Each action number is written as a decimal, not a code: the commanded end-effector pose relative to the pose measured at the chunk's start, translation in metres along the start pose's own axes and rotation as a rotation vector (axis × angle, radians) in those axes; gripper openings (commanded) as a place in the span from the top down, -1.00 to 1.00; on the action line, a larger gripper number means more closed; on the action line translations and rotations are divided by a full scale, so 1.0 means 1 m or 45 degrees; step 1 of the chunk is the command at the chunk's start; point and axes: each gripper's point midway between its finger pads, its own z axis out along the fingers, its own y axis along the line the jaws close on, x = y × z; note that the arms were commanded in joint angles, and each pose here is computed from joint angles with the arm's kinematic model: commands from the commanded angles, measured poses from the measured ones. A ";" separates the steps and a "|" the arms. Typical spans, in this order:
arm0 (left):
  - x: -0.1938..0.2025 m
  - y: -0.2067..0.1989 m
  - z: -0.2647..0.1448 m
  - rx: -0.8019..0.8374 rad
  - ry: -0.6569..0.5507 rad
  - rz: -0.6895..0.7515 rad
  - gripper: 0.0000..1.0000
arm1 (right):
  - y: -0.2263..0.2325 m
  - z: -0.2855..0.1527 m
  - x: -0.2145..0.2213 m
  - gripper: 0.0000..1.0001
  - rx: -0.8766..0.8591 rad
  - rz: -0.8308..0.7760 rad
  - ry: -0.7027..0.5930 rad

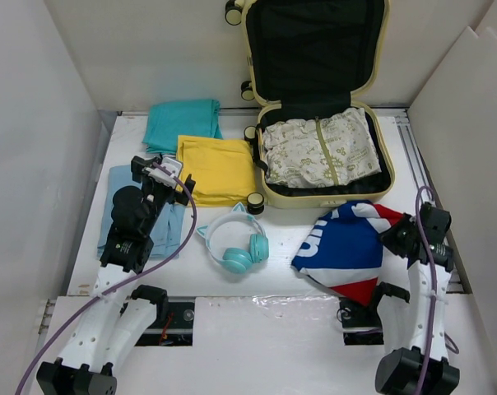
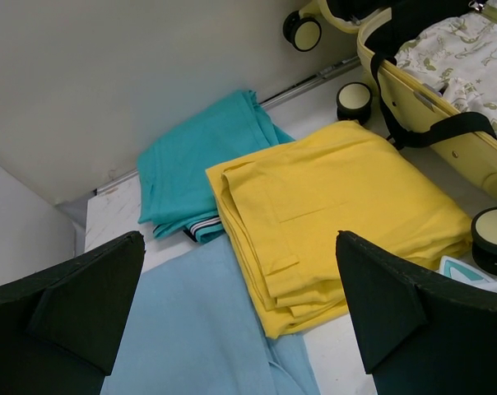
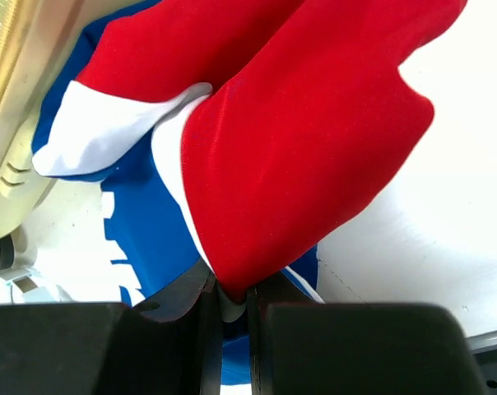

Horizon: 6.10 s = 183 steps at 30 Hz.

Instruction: Pack the luggage

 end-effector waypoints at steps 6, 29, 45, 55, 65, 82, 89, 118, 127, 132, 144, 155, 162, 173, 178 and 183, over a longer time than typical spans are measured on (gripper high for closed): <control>-0.022 0.006 -0.003 -0.026 -0.103 0.000 -1.00 | 0.000 0.021 0.014 1.00 -0.047 0.009 0.069; -0.022 0.014 -0.008 -0.065 -0.103 0.001 -1.00 | -0.004 0.092 0.046 -0.85 0.124 0.058 0.357; -0.022 0.024 -0.009 -0.139 -0.113 0.038 -1.00 | 0.018 0.095 0.050 1.00 0.149 0.139 0.311; -0.018 0.023 -0.011 -0.135 -0.102 0.037 -1.00 | 0.049 0.043 0.006 1.00 -0.051 0.036 -0.004; -0.023 0.023 -0.009 -0.128 -0.119 0.038 -1.00 | 0.047 0.013 0.001 1.00 -0.052 0.007 -0.049; -0.024 0.024 -0.006 -0.129 -0.119 0.050 -1.00 | 0.087 -0.081 -0.051 1.00 -0.183 -0.143 -0.236; -0.022 0.022 -0.004 -0.114 -0.112 0.050 -1.00 | 0.143 -0.138 -0.092 1.00 -0.396 -0.101 -0.334; -0.001 0.030 -0.007 -0.152 0.018 0.004 -1.00 | 0.371 -0.031 -0.235 1.00 -1.050 1.178 -0.805; 0.003 0.035 -0.006 -0.183 0.042 0.014 -1.00 | 0.363 0.050 -0.177 1.00 -0.936 1.435 -0.666; 0.004 0.037 -0.007 -0.194 0.046 0.026 -1.00 | 0.354 0.090 -0.164 0.81 -0.797 1.197 -0.618; 0.009 0.035 -0.002 -0.172 0.051 0.025 -1.00 | 0.267 0.109 -0.123 -0.74 -0.019 0.328 -0.416; 0.014 0.029 0.006 -0.117 0.097 0.020 -1.00 | 0.300 0.025 -0.142 -0.70 -0.105 -0.166 -0.595; 0.027 0.028 0.020 -0.133 0.267 -0.262 -0.91 | 0.288 0.144 -0.148 0.23 -0.166 -0.242 -0.206; 0.096 0.000 0.054 0.018 0.794 -0.490 -0.84 | 0.269 0.225 -0.082 0.79 -0.135 -0.451 0.092; 0.108 0.015 0.046 -0.111 0.831 -0.434 -0.91 | 0.289 0.189 -0.122 0.63 -0.101 -0.536 -0.102; 0.114 0.014 0.032 -0.137 0.837 -0.425 -0.93 | 0.328 0.106 -0.142 -0.02 -0.106 -0.743 -0.325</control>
